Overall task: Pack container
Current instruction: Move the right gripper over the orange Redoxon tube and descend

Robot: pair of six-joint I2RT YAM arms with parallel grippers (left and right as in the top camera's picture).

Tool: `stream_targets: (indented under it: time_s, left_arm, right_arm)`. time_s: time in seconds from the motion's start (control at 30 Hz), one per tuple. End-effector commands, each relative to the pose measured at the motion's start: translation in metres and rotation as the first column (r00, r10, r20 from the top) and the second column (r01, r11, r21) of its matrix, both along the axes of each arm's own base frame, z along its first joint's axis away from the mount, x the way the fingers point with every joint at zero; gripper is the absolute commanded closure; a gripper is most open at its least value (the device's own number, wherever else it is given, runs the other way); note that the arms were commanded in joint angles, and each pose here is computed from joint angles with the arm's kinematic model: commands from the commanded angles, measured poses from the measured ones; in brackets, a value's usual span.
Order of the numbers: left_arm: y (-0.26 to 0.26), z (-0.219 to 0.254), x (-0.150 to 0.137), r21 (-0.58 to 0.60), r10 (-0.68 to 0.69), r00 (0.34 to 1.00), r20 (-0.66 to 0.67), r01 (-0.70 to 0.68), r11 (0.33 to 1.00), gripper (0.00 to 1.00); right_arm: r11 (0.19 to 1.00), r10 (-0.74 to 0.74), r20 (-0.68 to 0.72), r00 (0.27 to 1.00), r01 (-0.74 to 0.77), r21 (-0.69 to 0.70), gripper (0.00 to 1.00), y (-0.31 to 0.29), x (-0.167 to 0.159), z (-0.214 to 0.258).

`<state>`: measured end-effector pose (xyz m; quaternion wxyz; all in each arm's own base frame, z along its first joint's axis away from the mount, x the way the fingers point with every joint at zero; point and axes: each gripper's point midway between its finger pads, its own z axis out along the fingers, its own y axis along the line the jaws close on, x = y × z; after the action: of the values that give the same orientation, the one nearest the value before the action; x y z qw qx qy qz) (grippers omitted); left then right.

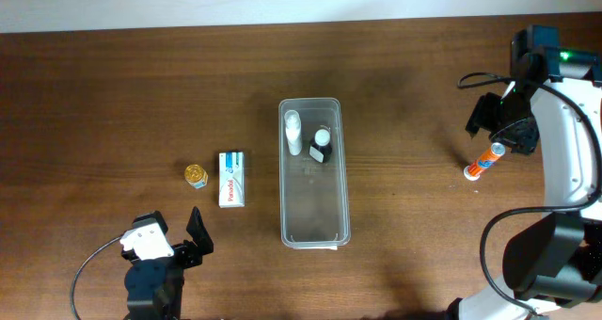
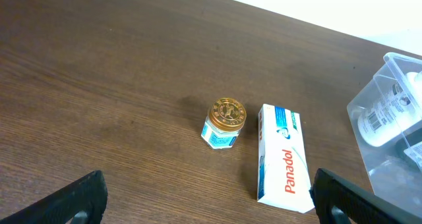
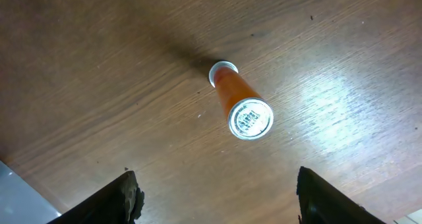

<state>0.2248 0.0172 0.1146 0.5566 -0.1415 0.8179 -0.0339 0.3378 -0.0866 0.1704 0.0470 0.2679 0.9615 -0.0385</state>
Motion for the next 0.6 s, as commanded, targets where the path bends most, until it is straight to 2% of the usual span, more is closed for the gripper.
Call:
stream_targets:
  time_s: [0.0,0.27,0.57]
  left_arm:
    - [0.0,0.0,0.0,-0.001,-0.003,1.0,0.005,0.003,1.0,0.01]
    - [0.0,0.0,0.0,-0.001,-0.003,1.0,0.005,0.003,1.0,0.0]
    - [0.0,0.0,0.0,-0.001,-0.003,1.0,0.005,0.003,1.0,0.01]
  right_arm:
    - [0.998,-0.006,-0.027,1.0,0.004,-0.055,0.3,-0.014,-0.008,0.002]
    - [0.999,-0.019,-0.1,0.995,0.016,-0.033,0.34,-0.022,-0.027,-0.012]
    - [1.0,-0.029,-0.067,0.997,0.029,-0.003,0.36,-0.023,-0.02,-0.024]
